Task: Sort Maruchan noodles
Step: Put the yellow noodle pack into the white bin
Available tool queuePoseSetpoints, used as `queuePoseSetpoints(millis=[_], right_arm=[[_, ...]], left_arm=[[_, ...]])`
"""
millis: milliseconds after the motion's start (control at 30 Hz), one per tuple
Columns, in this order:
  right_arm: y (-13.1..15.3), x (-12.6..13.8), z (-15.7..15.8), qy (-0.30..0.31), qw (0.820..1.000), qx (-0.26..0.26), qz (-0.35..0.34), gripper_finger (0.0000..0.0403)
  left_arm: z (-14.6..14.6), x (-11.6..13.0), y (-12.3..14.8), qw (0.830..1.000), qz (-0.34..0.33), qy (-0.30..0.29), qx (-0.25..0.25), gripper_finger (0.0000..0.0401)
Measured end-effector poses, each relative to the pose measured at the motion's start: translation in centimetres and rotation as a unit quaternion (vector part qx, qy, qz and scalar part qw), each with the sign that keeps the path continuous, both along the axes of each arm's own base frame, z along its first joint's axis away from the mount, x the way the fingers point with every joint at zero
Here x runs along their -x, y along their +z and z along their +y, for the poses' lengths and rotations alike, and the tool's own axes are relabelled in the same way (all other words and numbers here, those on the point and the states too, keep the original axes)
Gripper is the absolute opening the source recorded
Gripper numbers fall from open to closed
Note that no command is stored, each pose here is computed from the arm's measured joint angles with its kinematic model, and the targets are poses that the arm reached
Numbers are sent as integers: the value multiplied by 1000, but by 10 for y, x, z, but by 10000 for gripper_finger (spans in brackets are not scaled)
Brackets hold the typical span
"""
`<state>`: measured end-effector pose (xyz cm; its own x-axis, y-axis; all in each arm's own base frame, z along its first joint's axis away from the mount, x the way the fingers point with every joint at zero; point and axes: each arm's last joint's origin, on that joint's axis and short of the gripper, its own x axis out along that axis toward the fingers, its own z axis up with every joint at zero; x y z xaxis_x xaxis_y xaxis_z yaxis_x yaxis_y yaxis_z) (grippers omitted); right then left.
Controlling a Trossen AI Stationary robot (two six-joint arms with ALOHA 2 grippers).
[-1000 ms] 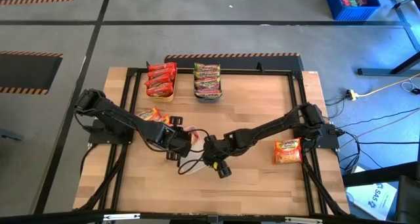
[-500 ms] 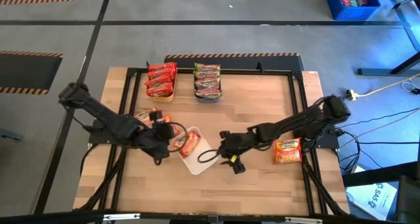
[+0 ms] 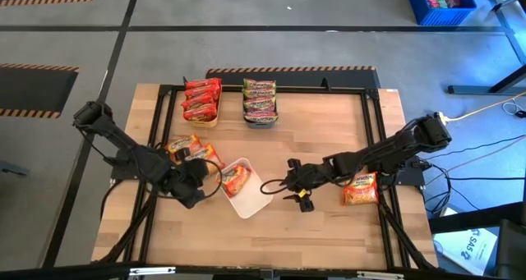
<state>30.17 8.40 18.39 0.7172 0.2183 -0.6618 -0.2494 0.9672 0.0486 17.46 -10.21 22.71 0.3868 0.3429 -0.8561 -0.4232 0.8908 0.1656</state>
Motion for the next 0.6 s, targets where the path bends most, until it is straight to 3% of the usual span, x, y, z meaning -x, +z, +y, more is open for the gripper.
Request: queuePoseSetpoints(millis=[233, 433, 600], right_arm=[[-5, 0, -3, -37, 999, 22, -21, 211], [-5, -1, -3, -40, 999, 24, -25, 211], [-5, -1, -3, -39, 999, 26, -25, 211]], left_arm=[[10, 7, -39, 998, 7, 60, 33, 125], [26, 4, -40, 994, 16, 110, 21, 125], [59, 0, -37, 977, 60, 205, 16, 125]])
